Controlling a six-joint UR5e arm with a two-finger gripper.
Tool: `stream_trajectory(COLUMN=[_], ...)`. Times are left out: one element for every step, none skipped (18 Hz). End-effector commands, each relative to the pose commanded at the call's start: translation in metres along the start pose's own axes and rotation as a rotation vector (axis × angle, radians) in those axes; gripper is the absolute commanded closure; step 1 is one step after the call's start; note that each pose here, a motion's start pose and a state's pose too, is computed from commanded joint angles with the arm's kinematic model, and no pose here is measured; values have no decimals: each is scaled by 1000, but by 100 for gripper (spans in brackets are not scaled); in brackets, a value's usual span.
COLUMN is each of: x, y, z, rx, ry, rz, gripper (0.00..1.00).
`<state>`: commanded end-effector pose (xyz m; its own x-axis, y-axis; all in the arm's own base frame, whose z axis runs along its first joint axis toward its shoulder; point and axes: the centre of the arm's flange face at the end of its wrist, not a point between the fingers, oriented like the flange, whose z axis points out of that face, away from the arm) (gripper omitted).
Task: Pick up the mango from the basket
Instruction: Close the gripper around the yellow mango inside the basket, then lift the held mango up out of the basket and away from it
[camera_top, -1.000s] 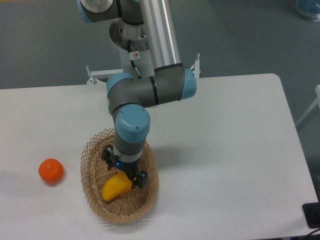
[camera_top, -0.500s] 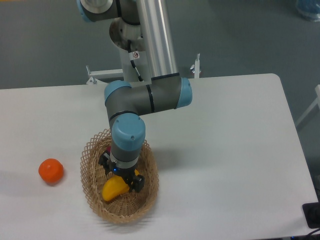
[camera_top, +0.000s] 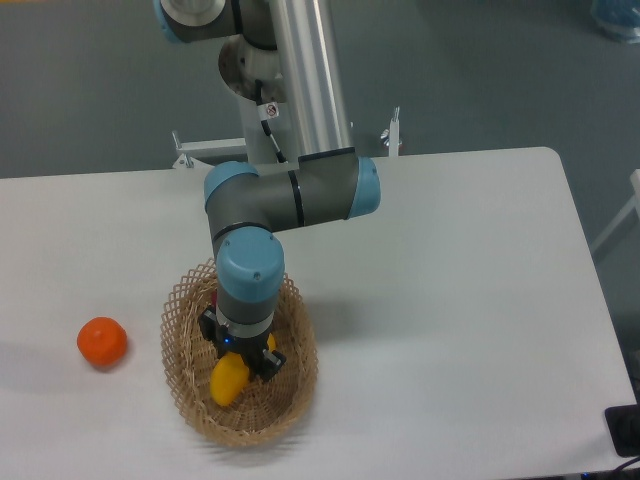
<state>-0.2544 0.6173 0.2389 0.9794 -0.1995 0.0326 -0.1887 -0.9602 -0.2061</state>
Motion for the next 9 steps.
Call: stream_trajectory(x=[0,0,-2,-4,-8,-14,-19,-28,-35], y=[-1,-1,0,1,2,4,4,9,11], z=[-4,-7,-11,-16,-20,-28,-36,-43,-51], rx=[4,8,13,18,22,33,43,47,57], ry=[-4,-7,-12,-18,-24,-36,-46,-59,-70], rz=[1,0,-3,-2,-5,-11,-15,-28,-35], gripper=[69,69,69,69,69,69,69,69,69])
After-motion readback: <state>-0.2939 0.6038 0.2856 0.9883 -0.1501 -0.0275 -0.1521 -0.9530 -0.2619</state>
